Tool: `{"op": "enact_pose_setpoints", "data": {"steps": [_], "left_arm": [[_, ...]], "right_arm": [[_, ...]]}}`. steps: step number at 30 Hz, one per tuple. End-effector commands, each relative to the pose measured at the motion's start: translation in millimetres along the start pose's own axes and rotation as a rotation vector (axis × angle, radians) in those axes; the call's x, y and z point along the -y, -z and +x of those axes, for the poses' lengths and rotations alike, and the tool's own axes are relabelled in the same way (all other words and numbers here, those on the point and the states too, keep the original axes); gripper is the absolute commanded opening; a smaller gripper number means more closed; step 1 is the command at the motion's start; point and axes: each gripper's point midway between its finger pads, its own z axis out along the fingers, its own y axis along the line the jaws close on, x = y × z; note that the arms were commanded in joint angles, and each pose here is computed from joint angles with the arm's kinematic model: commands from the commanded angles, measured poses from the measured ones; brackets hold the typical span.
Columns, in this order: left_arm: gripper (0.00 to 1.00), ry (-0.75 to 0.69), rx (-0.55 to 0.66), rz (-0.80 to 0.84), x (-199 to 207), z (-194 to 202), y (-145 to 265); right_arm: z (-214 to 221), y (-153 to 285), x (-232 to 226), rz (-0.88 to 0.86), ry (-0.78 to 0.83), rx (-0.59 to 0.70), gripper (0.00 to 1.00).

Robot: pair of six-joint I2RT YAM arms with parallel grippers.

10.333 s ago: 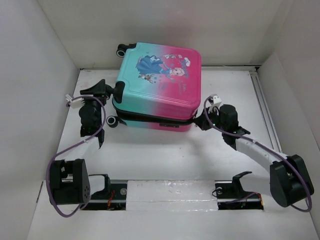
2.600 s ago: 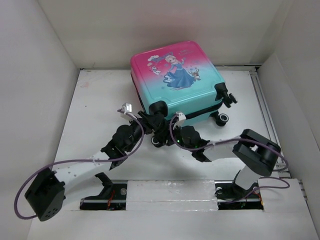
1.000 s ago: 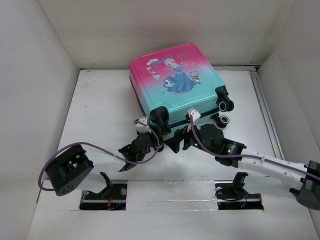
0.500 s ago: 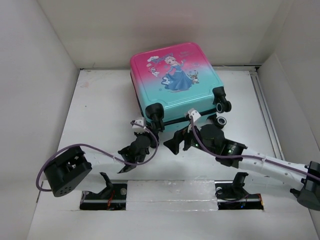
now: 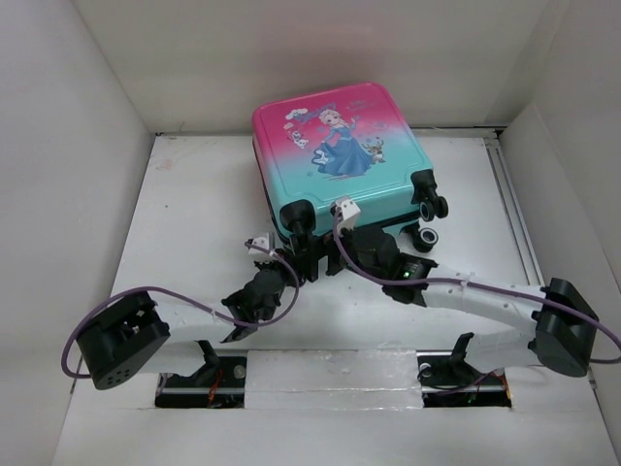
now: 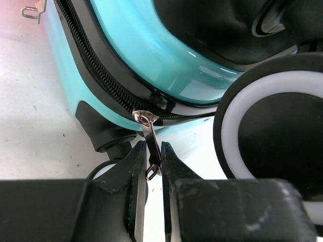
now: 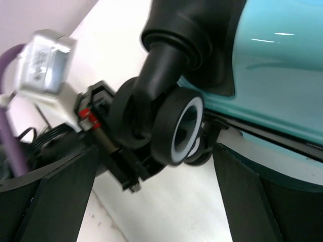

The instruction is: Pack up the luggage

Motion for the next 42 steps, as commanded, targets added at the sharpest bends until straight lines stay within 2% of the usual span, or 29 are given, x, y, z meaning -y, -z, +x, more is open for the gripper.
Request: {"op": "enact_pose_setpoints", "data": {"steps": [1, 6, 13, 15, 18, 26, 27, 28, 29, 30, 33, 36, 37, 39, 41, 42], "left_arm": [[0.00, 0.062, 0.086, -0.008, -2, -22, 0], [0.00, 0.070, 0.081, -0.001, 0, -19, -1], [0.00, 0.076, 0.080, 0.011, 2, -20, -1], [0.00, 0.076, 0.080, 0.011, 2, -20, -1], [0.00, 0.076, 0.080, 0.011, 2, -20, -1], [0.00, 0.070, 0.075, 0.007, -1, -17, 0], [0.00, 0.070, 0.075, 0.007, -1, -17, 0], [0.00, 0.070, 0.075, 0.007, -1, -17, 0], [0.00, 0.070, 0.075, 0.007, -1, -17, 0], [0.00, 0.070, 0.075, 0.007, -1, -17, 0], [0.00, 0.076, 0.080, 0.011, 1, -20, 1], [0.00, 0.071, 0.076, 0.007, -2, -19, 3], [0.00, 0.071, 0.081, 0.000, -4, -20, 3], [0.00, 0.078, 0.088, 0.006, -2, -23, 4], [0.00, 0.078, 0.088, 0.006, -2, -23, 4], [0.00, 0.078, 0.088, 0.006, -2, -23, 4]], "right_arm": [[-39, -14, -7, 0.006, -0.060, 0.144, 1.00], [-34, -34, -1, 0.051, -0.068, 0.152, 1.00], [-53, -43, 7, 0.126, -0.103, 0.254, 1.00], [-57, -44, 7, 0.149, -0.107, 0.277, 0.95], [-52, -46, 2, 0.193, -0.075, 0.290, 0.90], [-56, -46, -1, 0.319, -0.003, 0.286, 0.90], [-52, -48, 1, 0.324, 0.010, 0.277, 0.87], [-55, -48, 1, 0.333, 0.009, 0.280, 0.80], [-55, -50, 1, 0.334, 0.018, 0.279, 0.70], [-51, -53, 4, 0.347, 0.023, 0.273, 0.51], [-48, -55, 3, 0.344, 0.030, 0.256, 0.31], [-37, -55, 9, 0.358, 0.045, 0.227, 0.31], [-38, -51, 12, 0.368, 0.044, 0.233, 0.36], [-31, -46, 15, 0.371, 0.023, 0.227, 0.58], [-30, -45, 13, 0.356, 0.026, 0.213, 0.90], [-30, -46, 8, 0.336, 0.029, 0.198, 0.92]]}}
